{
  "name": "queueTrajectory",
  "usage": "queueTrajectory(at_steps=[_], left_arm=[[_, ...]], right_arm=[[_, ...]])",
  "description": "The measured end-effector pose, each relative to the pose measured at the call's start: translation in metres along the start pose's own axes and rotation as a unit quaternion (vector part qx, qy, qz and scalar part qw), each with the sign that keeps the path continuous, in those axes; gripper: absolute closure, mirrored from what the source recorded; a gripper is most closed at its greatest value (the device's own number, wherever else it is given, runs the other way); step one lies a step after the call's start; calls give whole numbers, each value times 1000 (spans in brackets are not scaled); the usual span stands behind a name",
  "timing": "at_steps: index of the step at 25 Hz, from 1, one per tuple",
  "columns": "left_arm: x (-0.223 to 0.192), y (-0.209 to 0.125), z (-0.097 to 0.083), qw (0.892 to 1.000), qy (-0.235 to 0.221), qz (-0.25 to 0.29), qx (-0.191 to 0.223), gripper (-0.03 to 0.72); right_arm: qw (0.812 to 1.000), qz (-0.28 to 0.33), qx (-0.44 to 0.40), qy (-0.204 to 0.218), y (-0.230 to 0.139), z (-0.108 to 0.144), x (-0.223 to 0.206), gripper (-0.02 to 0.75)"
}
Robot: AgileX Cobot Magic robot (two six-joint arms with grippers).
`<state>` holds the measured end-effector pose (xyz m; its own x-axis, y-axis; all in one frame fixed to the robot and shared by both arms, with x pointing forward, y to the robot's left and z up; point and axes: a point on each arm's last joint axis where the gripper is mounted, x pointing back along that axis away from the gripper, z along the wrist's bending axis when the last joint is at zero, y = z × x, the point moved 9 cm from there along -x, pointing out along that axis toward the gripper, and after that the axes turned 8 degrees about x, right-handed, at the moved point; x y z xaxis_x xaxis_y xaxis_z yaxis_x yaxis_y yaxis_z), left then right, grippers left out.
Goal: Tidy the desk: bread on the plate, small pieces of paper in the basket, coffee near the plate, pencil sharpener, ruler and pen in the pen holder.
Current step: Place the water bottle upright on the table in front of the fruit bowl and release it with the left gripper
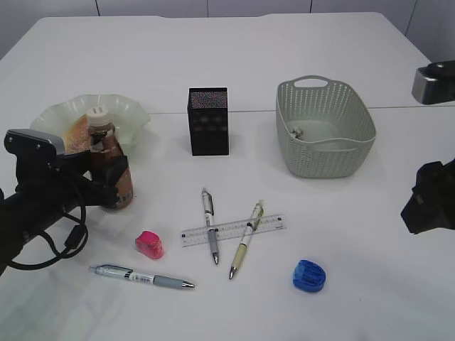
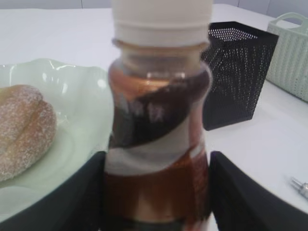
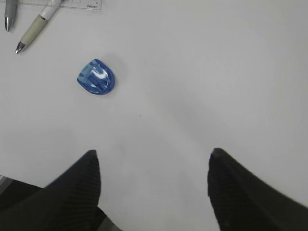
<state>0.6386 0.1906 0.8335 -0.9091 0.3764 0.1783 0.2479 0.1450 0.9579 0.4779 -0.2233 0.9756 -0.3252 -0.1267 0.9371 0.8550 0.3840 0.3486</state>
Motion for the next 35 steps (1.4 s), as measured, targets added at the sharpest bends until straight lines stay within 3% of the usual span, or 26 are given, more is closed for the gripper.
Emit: queueTrajectory(at_steps=[10, 19, 29, 31, 35], left_arm=[[6, 17, -5, 999, 3, 18, -34, 166], [15, 75, -27, 996, -31, -48, -63, 141], [48, 162, -51, 982, -51, -159, -92, 141], [58, 182, -49, 979, -39, -177, -95, 141], [73, 197, -19, 982, 19, -163, -90, 141]], right_arm=[[1000, -1, 5, -7, 0, -3, 0, 227], [1000, -4, 5, -9, 2, -3, 0, 225], [1000, -6, 5, -9, 2, -3, 0, 226], [1000, -5, 6, -10, 2, -4, 0, 226], [1000, -5, 6, -10, 2, -4, 0, 225]])
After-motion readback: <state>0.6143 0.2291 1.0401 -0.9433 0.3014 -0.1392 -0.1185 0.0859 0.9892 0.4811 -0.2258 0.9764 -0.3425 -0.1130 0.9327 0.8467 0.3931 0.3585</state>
